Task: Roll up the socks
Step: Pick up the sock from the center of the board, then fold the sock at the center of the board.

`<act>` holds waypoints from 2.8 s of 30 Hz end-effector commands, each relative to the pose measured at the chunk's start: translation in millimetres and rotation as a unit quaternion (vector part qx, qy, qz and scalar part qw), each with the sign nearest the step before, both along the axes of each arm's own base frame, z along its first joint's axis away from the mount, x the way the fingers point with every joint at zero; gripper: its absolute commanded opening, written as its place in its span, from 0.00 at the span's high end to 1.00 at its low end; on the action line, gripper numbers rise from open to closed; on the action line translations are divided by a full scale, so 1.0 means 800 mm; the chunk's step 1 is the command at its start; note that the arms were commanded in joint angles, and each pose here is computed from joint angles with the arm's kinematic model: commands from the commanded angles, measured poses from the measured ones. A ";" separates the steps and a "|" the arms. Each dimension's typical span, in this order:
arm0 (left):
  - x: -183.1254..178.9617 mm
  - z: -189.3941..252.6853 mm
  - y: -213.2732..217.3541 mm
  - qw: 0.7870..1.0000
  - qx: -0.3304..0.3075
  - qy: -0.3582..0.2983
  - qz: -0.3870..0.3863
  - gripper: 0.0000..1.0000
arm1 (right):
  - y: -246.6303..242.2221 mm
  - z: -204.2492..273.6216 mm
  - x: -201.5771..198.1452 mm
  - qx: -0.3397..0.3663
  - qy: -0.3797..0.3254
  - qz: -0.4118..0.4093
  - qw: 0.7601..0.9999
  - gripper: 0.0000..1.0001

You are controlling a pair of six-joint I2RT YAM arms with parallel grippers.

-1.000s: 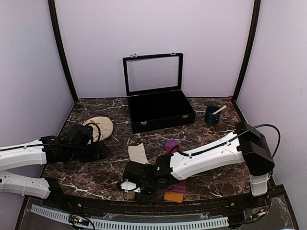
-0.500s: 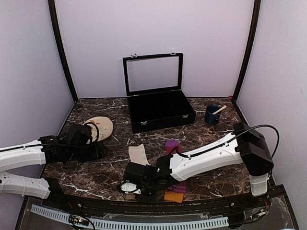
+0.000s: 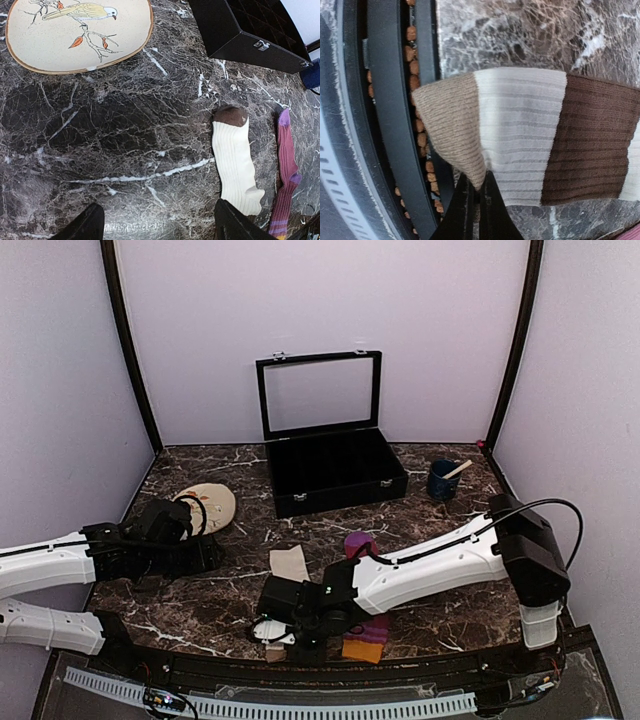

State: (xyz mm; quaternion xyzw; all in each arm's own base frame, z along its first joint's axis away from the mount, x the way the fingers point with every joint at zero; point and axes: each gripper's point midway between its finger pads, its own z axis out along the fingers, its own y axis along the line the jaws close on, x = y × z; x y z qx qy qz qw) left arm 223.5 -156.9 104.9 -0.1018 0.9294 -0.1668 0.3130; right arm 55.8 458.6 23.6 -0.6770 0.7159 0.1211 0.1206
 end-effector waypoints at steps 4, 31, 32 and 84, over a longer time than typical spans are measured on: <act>0.004 0.005 0.000 1.000 -0.007 -0.011 0.006 0.22 | 0.005 0.056 -0.022 0.008 0.087 -0.010 0.996 1.00; 0.012 0.006 -0.010 1.000 -0.004 -0.023 -0.015 0.22 | 0.017 0.138 0.088 0.041 0.133 -0.090 0.986 1.00; 0.013 0.005 -0.012 1.000 -0.008 -0.022 -0.015 0.22 | 0.013 0.139 0.097 0.040 0.131 -0.092 0.986 1.00; 0.021 -0.019 -0.124 0.991 -0.029 -0.002 -0.130 0.24 | -0.005 0.043 0.247 0.014 0.037 -0.169 0.985 0.84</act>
